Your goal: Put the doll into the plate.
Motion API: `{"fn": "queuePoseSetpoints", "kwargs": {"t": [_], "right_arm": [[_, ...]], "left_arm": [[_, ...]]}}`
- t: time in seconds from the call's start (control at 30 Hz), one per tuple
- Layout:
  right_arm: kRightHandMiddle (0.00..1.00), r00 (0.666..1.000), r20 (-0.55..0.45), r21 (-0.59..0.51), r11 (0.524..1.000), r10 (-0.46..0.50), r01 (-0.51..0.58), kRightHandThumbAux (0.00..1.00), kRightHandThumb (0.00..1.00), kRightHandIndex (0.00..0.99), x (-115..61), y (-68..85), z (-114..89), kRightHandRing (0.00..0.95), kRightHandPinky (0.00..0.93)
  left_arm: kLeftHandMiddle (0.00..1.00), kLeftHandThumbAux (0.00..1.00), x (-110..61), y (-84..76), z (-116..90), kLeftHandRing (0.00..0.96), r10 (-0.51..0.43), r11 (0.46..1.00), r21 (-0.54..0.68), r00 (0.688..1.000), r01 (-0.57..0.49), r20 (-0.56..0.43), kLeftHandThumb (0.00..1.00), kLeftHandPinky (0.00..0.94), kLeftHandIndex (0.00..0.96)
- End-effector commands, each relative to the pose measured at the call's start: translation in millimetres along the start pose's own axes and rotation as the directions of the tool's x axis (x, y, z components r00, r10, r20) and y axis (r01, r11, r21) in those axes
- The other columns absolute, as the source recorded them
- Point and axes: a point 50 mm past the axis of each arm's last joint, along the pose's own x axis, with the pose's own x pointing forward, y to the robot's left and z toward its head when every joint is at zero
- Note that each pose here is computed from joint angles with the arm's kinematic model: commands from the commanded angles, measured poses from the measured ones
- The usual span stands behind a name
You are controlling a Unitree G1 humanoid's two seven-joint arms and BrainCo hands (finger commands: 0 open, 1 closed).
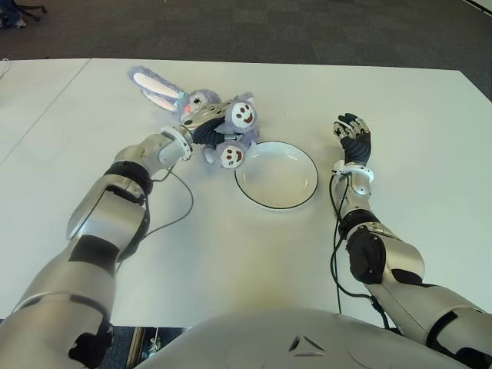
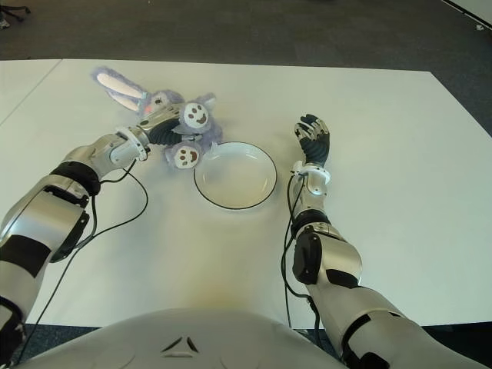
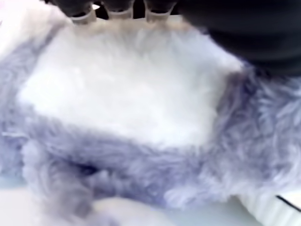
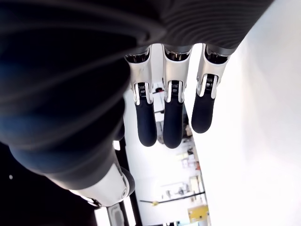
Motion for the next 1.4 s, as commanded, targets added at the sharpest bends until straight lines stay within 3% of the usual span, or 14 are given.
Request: {"fn": "queuePoseSetpoints", "kwargs": {"t": [0.03, 0.13, 0.43, 0.73, 0.83, 1.0, 1.1, 1.27, 1.3, 1.37, 1.4], "right_arm": [[0.304, 0.876, -0.459, 0.004, 0.985, -0.150, 0.171, 0.881, 0.478, 0.284, -81.7, -39.5, -95.4, 0.307, 0.308], [0.305, 0.875, -0.459, 0.008, 0.984, -0.154, 0.177, 0.882, 0.508, 0.284, -82.0, -40.1, -95.4, 0.313, 0.305], [0.310, 0.873, -0.458, -0.007, 0.982, -0.171, 0.189, 0.878, 0.602, 0.282, -82.4, -40.5, -95.6, 0.323, 0.334], [0.312, 0.872, -0.455, -0.016, 0.980, -0.182, 0.196, 0.875, 0.682, 0.273, -82.6, -39.9, -95.6, 0.318, 0.312], [0.312, 0.871, -0.457, -0.019, 0.981, -0.182, 0.195, 0.875, 0.692, 0.276, -82.7, -40.0, -95.7, 0.316, 0.313], [0.313, 0.871, -0.456, -0.024, 0.981, -0.183, 0.193, 0.877, 0.709, 0.280, -82.5, -39.4, -95.6, 0.320, 0.326], [0.315, 0.871, -0.456, -0.027, 0.981, -0.183, 0.192, 0.879, 0.724, 0.276, -82.3, -39.2, -95.5, 0.321, 0.322], [0.316, 0.871, -0.456, -0.026, 0.981, -0.183, 0.193, 0.878, 0.731, 0.275, -82.0, -39.2, -95.4, 0.324, 0.327], [0.315, 0.871, -0.456, -0.024, 0.981, -0.183, 0.193, 0.878, 0.731, 0.274, -81.9, -39.1, -95.3, 0.323, 0.321], [0.314, 0.871, -0.456, -0.019, 0.980, -0.184, 0.197, 0.878, 0.729, 0.274, -81.6, -39.1, -95.2, 0.322, 0.319], [0.319, 0.871, -0.456, -0.017, 0.980, -0.184, 0.199, 0.773, 0.714, 0.371, -81.5, -39.1, -95.1, 0.328, 0.336]], "left_arm": [[0.000, 0.232, 8.4, -29.0, 8.1, 0.000, -0.138, 0.989, -0.053, 0.990, 0.136, -0.034, 0.368, 0.000, 0.000], [0.000, 0.235, 11.3, -35.1, 12.7, 0.000, -0.146, 0.988, -0.058, 0.989, 0.144, -0.027, 0.308, 0.000, 0.000], [0.000, 0.258, 12.7, -47.3, 24.2, 0.000, -0.145, 0.983, -0.110, 0.989, 0.147, 0.029, 0.258, 0.000, 0.000], [0.000, 0.265, 12.3, -51.8, 26.9, 0.000, -0.142, 0.979, -0.145, 0.989, 0.146, 0.040, 0.278, 0.000, 0.000], [0.000, 0.276, 11.3, -55.3, 26.9, 0.069, -0.135, 0.979, -0.147, 0.990, 0.138, 0.031, 0.264, 0.000, 0.000], [0.000, 0.294, 9.4, -61.5, 26.2, 0.102, -0.118, 0.982, -0.149, 0.993, 0.118, 0.008, 0.250, 0.000, 0.000], [0.000, 0.314, 8.9, -64.2, 26.2, 0.075, -0.104, 0.985, -0.141, 0.995, 0.102, -0.003, 0.226, 0.066, 0.000], [0.000, 0.320, 8.6, -66.0, 26.6, 0.060, -0.084, 0.988, -0.135, 0.996, 0.081, -0.010, 0.222, 0.090, 0.000], [0.000, 0.342, 8.4, -66.5, 26.7, 0.099, -0.077, 0.988, -0.134, 0.997, 0.075, -0.012, 0.232, 0.221, 0.000], [0.000, 0.348, 8.0, -67.3, 26.2, 0.110, -0.049, 0.989, -0.144, 0.998, 0.045, -0.027, 0.235, 0.260, 0.000], [0.316, 0.415, 7.7, -67.6, 25.7, 0.367, -0.033, 0.988, -0.152, 0.999, 0.026, -0.038, 0.421, 0.426, 0.277]]}}
